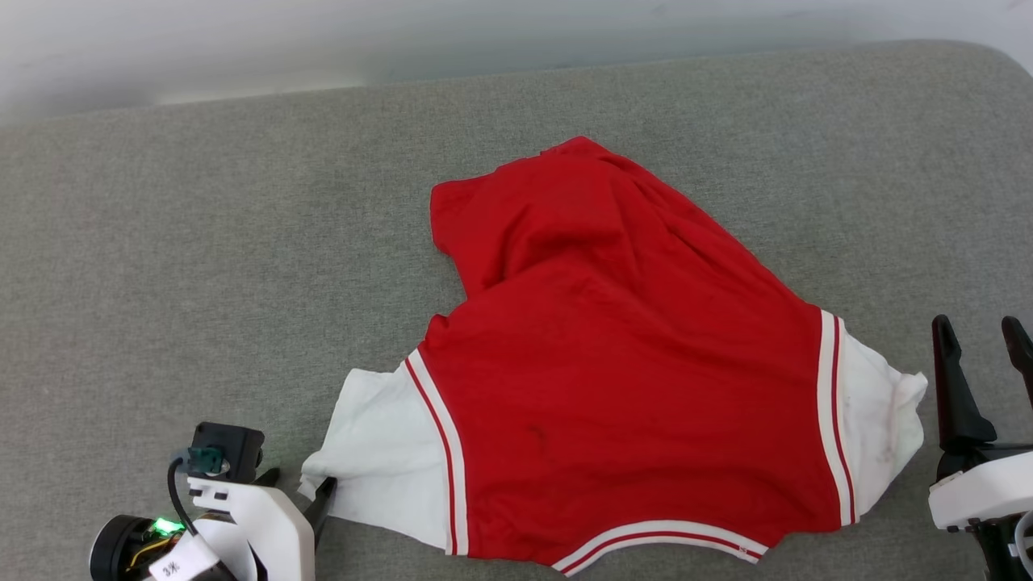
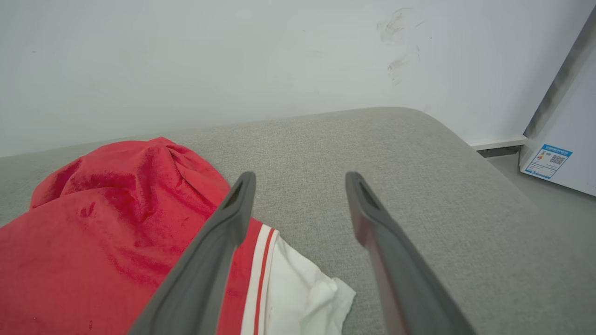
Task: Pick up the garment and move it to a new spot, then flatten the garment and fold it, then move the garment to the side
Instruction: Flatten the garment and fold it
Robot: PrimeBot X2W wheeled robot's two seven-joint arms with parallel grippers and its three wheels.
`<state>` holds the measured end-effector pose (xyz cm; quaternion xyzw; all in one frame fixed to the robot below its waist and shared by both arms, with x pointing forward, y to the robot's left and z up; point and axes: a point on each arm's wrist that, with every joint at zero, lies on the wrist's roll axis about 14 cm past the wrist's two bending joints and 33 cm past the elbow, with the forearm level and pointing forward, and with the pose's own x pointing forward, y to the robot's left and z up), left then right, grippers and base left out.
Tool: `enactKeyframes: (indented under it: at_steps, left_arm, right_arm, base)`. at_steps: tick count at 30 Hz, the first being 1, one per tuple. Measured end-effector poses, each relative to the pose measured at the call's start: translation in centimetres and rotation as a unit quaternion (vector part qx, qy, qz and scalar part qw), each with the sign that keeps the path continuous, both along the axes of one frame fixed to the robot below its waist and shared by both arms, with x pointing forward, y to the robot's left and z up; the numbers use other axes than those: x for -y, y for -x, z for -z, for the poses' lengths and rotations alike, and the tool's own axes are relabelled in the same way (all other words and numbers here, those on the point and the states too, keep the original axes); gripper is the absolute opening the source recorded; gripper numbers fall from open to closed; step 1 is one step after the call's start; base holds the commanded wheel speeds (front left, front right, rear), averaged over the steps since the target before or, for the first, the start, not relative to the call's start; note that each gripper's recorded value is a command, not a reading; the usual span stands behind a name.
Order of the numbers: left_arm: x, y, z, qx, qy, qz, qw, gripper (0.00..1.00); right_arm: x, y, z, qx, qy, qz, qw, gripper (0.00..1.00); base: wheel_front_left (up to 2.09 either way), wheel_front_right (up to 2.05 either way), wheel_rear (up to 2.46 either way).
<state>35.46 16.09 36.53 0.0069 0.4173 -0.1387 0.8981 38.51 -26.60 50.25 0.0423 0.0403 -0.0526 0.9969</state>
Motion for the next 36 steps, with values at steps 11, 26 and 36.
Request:
enactKeyframes:
  at_steps: [11, 26, 36]
  left_arm:
    - [0.8, 0.4, -0.6, 0.007, 0.043, -0.018, 0.999, 0.0]
    - [-1.2, -0.9, -10.6, 0.179, 0.085, -0.064, 0.978, 0.0]
    - [-1.2, 0.1, -11.5, 0.18, 0.075, -0.063, 0.979, 0.0]
  right_arm:
    - [0.6, 0.8, 2.1, -0.064, 0.018, -0.006, 0.998, 1.0]
    - [0.2, 4.5, 7.3, -0.338, 0.053, -0.036, 0.939, 1.0]
    - [1.7, 5.3, 11.0, -0.423, 0.051, 0.003, 0.905, 1.0]
  base:
    - [0.0, 0.0, 0.0]
    - [0.0, 0.0, 0.0]
    - [0.0, 0.0, 0.0]
